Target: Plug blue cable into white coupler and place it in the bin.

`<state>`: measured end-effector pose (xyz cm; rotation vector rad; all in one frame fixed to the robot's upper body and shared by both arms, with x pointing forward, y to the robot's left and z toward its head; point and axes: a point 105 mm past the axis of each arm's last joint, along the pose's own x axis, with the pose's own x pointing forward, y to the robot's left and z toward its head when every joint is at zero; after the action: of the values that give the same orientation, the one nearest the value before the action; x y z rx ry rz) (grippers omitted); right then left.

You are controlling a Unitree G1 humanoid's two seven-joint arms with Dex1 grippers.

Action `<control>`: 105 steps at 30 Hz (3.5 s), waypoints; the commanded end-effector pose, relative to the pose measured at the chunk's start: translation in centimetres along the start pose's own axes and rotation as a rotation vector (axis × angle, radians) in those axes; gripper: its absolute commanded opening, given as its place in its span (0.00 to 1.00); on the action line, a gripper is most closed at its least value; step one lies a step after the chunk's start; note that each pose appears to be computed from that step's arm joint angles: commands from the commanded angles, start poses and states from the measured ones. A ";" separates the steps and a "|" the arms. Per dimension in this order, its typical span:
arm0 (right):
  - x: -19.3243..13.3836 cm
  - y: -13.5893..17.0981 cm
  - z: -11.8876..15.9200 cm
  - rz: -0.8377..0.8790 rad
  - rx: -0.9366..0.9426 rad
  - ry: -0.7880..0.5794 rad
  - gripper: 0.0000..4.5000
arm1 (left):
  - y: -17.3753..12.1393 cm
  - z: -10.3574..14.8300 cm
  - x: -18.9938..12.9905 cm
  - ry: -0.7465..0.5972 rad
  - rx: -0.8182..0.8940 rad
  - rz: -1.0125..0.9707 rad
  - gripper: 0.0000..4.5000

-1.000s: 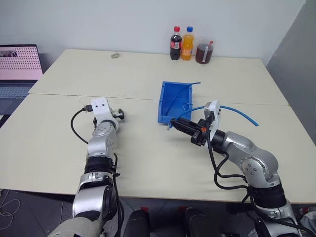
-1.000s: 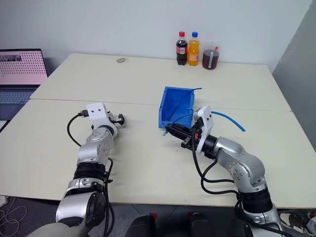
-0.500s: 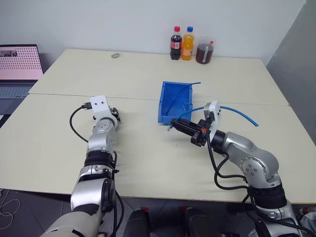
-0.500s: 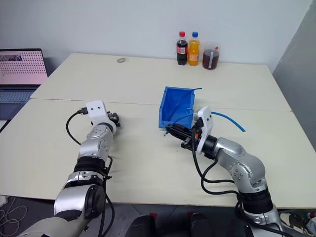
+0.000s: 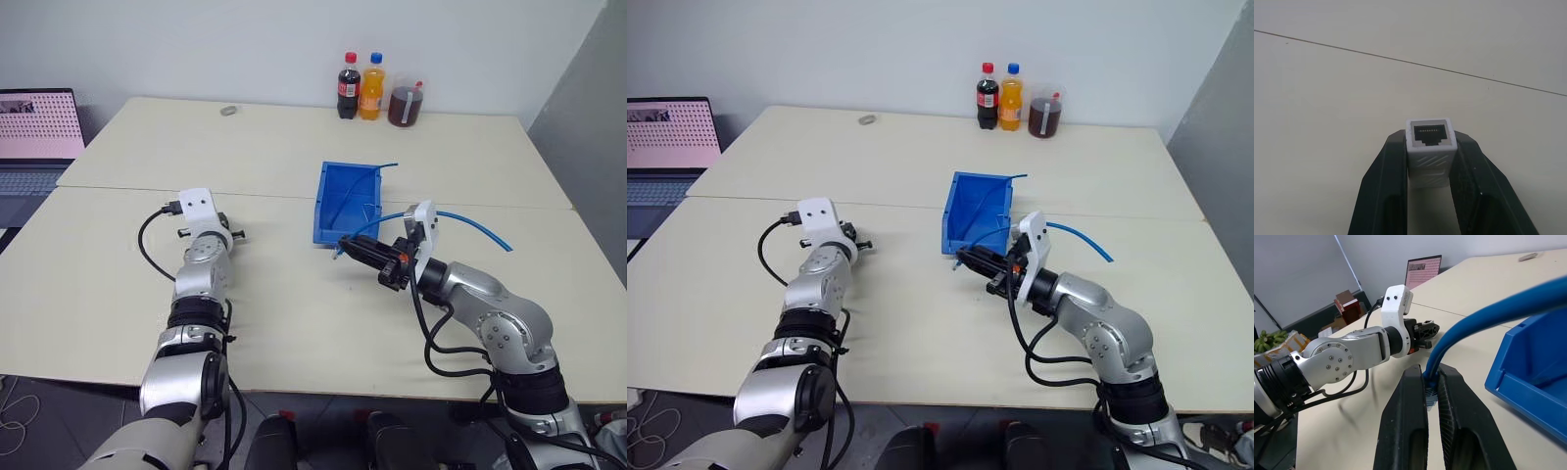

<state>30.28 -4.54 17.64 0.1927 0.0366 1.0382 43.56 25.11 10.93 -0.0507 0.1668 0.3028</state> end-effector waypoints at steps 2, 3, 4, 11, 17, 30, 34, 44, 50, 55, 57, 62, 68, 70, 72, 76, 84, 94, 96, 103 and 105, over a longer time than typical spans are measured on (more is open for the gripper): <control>-0.4 0.6 1.5 0.001 -0.077 -0.045 0.01 | -0.8 0.4 -1.5 -0.017 0.032 -0.113 0.18; -0.6 0.6 1.5 -0.005 -0.092 -0.040 0.01 | -1.4 0.4 -2.1 -0.012 0.041 -0.184 0.18; -0.9 0.5 1.5 -0.012 -0.110 -0.032 0.01 | -2.1 0.5 -2.9 -0.008 0.038 -0.259 0.18; -2.6 0.9 0.9 -0.041 -0.167 0.006 0.01 | -6.9 0.5 -8.7 0.023 0.200 -0.805 0.18; -3.7 1.0 0.6 -0.062 -0.198 0.034 0.01 | -9.6 -1.1 -13.9 0.044 0.424 -1.291 0.18; -2.9 1.9 -0.5 0.015 -0.256 0.099 0.01 | -9.4 -6.5 -15.1 0.044 0.873 -1.674 0.18; -1.5 2.1 -1.4 0.071 -0.293 0.122 0.01 | -10.1 -6.9 -14.9 0.030 0.875 -1.697 0.18; 1.5 2.9 -3.9 0.179 -0.354 0.161 0.01 | -10.1 -7.1 -15.5 0.099 0.772 -1.748 0.18; 2.1 3.3 -4.9 0.215 -0.397 0.184 0.00 | -10.2 -6.8 -15.9 0.131 0.742 -1.763 0.18; 2.6 3.0 -5.1 0.214 -0.413 0.182 0.00 | -10.2 -7.0 -16.3 0.150 0.749 -1.778 0.18; 2.7 3.0 -5.1 0.217 -0.418 0.185 0.00 | -10.1 -7.1 -16.4 0.152 0.756 -1.778 0.18; 2.3 2.7 -5.9 0.227 -0.420 0.219 0.00 | -10.1 -7.1 -16.3 0.152 0.756 -1.771 0.18; 1.9 2.8 -5.3 0.225 -0.424 0.193 0.00 | -9.9 -7.1 -16.1 0.154 0.756 -1.752 0.18; 2.0 3.1 -4.2 0.223 -0.408 0.149 0.00 | -9.8 -7.2 -16.1 0.158 0.758 -1.752 0.18; 2.0 3.2 -3.9 0.224 -0.398 0.134 0.00 | -9.8 -7.3 -16.1 0.160 0.760 -1.752 0.18; 1.5 2.7 -4.4 0.210 -0.408 0.162 0.00 | -9.7 -7.4 -16.1 0.166 0.764 -1.754 0.18; 1.5 2.5 -6.1 0.214 -0.432 0.215 0.00 | -9.8 -7.4 -16.1 0.166 0.760 -1.753 0.18; 1.4 2.6 -7.0 0.255 -0.473 0.261 0.00 | -9.7 -7.4 -16.1 0.169 0.756 -1.748 0.18; 1.3 2.7 -7.3 0.270 -0.466 0.272 0.00 | -9.7 -7.3 -16.0 0.169 0.756 -1.747 0.18; 1.6 1.9 -7.8 0.274 -0.457 0.317 0.00 | -9.8 -7.3 -16.0 0.164 0.759 -1.748 0.18; 2.0 1.7 -7.6 0.277 -0.458 0.323 0.00 | -9.8 -7.3 -16.0 0.164 0.761 -1.749 0.18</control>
<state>28.71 -1.05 11.25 -0.3968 0.0169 1.3035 30.93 10.48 8.01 0.5190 0.2723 -1.4989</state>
